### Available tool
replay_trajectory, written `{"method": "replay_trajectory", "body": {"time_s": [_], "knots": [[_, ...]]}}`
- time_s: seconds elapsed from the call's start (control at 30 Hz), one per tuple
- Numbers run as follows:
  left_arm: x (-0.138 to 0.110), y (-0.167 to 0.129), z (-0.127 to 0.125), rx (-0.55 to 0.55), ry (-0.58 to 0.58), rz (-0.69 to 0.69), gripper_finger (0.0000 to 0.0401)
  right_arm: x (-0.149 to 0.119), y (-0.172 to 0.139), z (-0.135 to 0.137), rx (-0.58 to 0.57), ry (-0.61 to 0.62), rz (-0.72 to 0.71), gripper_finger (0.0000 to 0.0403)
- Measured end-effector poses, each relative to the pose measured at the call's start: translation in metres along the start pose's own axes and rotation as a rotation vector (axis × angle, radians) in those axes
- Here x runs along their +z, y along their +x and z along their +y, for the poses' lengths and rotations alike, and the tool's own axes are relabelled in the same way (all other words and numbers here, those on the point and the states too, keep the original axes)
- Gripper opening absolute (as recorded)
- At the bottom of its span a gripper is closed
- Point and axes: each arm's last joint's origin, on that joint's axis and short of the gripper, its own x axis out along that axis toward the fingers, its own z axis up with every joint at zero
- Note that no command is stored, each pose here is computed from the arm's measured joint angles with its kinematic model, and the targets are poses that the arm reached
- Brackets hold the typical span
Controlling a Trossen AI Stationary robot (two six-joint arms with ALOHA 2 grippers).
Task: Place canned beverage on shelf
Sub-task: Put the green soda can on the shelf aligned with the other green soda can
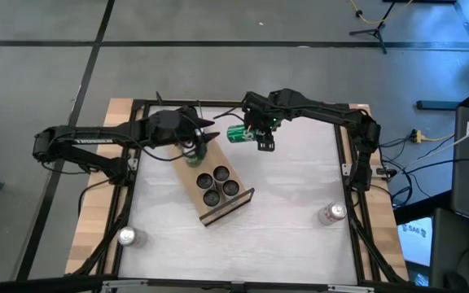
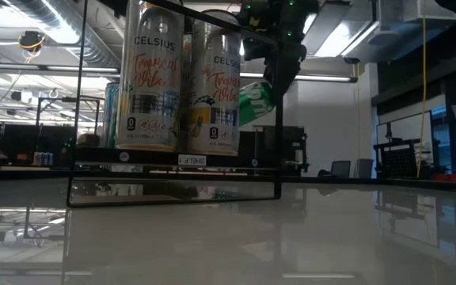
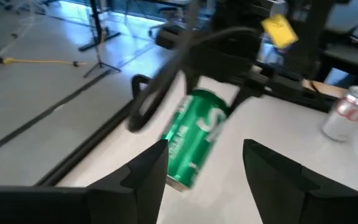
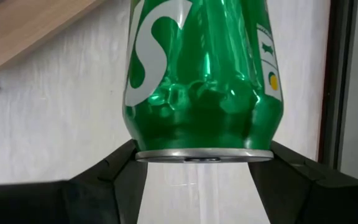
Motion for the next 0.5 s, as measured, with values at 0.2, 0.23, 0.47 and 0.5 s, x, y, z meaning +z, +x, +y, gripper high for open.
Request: {"method": "replay_trajectory", "body": {"time_s": [0.2, 0.23, 0.47, 0.5], "knots": [[0.0012, 0.0027, 0.0068, 0.092, -0.011, -0.019, 0.0198, 0.0000, 0.0000, 0.0000, 0.000, 0.000, 0.000, 0.0243], [0.0013, 0.0026, 0.0071, 0.108, -0.011, -0.022, 0.0198, 0.0000, 0.0000, 0.0000, 0.000, 0.000, 0.000, 0.0243], [0.0016, 0.0021, 0.0081, 0.146, -0.013, -0.029, 0.0199, 0.0000, 0.0000, 0.0000, 0.000, 0.000, 0.000, 0.0243], [0.0016, 0.0021, 0.0083, 0.154, -0.018, -0.031, 0.0199, 0.0000, -0.0001, 0.0000, 0.000, 0.000, 0.000, 0.0243]]}}
